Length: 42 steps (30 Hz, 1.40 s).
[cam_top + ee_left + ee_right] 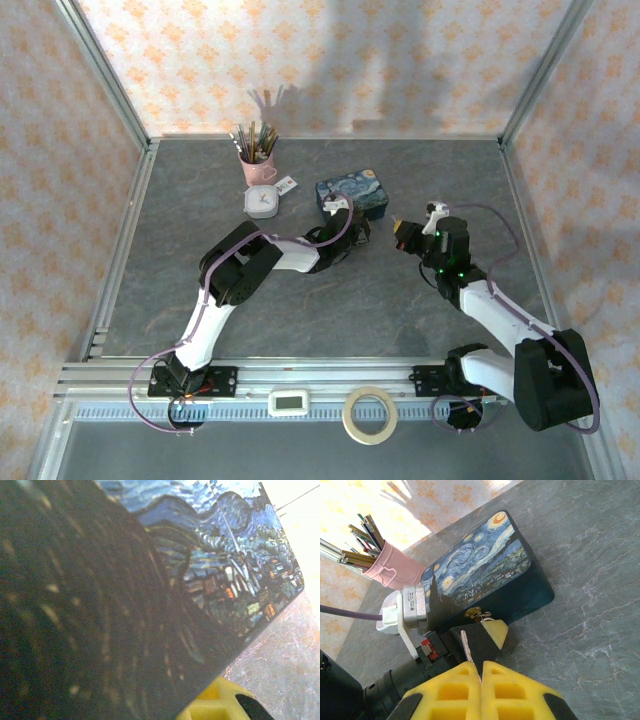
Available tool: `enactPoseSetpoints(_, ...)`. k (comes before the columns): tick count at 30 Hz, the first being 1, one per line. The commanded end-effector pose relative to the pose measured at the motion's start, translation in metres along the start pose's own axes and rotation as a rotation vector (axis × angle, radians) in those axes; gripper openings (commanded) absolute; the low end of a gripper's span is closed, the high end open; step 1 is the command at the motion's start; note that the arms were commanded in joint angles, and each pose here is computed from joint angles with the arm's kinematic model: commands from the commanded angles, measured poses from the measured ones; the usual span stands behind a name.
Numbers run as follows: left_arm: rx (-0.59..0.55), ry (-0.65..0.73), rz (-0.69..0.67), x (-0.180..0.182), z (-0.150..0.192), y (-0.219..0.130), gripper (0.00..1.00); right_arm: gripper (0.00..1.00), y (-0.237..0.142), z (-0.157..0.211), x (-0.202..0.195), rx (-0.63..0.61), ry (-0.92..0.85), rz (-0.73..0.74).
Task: Unlock the padlock with the key
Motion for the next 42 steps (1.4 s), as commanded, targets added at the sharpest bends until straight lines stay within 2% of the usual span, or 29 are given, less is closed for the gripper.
enactPoseSetpoints(1,0.075,-0.02,-0.104,0.044,0.026,0.007,0.08,0.0,-0.001,-0.004,0.003,-0.026,0.009,-0.025)
enactPoseSetpoints(3,0.081,-0.036,-0.086,0.044,0.024,0.006,0.02,0.0,0.0,-0.002,0.002,-0.018,0.01,-0.025)
enactPoseSetpoints(5,0.088,-0.066,-0.052,0.041,0.021,0.002,0.0,0.0,0.001,0.0,0.001,-0.011,0.012,-0.025)
enactPoseSetpoints(15,0.121,-0.316,0.243,-0.001,-0.014,-0.041,0.0,0.0,0.014,0.033,-0.002,0.107,0.109,-0.122)
enactPoseSetpoints(24,0.127,-0.463,0.399,-0.023,-0.03,-0.063,0.0,0.0,0.014,0.059,0.006,0.171,0.224,-0.304)
enactPoseSetpoints(34,0.111,-0.49,0.436,-0.028,-0.035,-0.072,0.0,0.0,0.029,0.063,0.013,0.194,0.305,-0.427)
enactPoseSetpoints(42,0.119,-0.503,0.457,-0.031,-0.029,-0.074,0.0,0.0,0.047,0.057,0.015,0.198,0.32,-0.453)
Point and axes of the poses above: each hand's point on the last joint's axis, 136 mm out from that joint toward the fingers, its own y axis out along the fingers, its own x axis along the line the jaws close on, z = x × y, the point moved 3 cm from there along -y, back along the fingers, and after that the axes turned 1 degree about y, right-handed, at the moved point
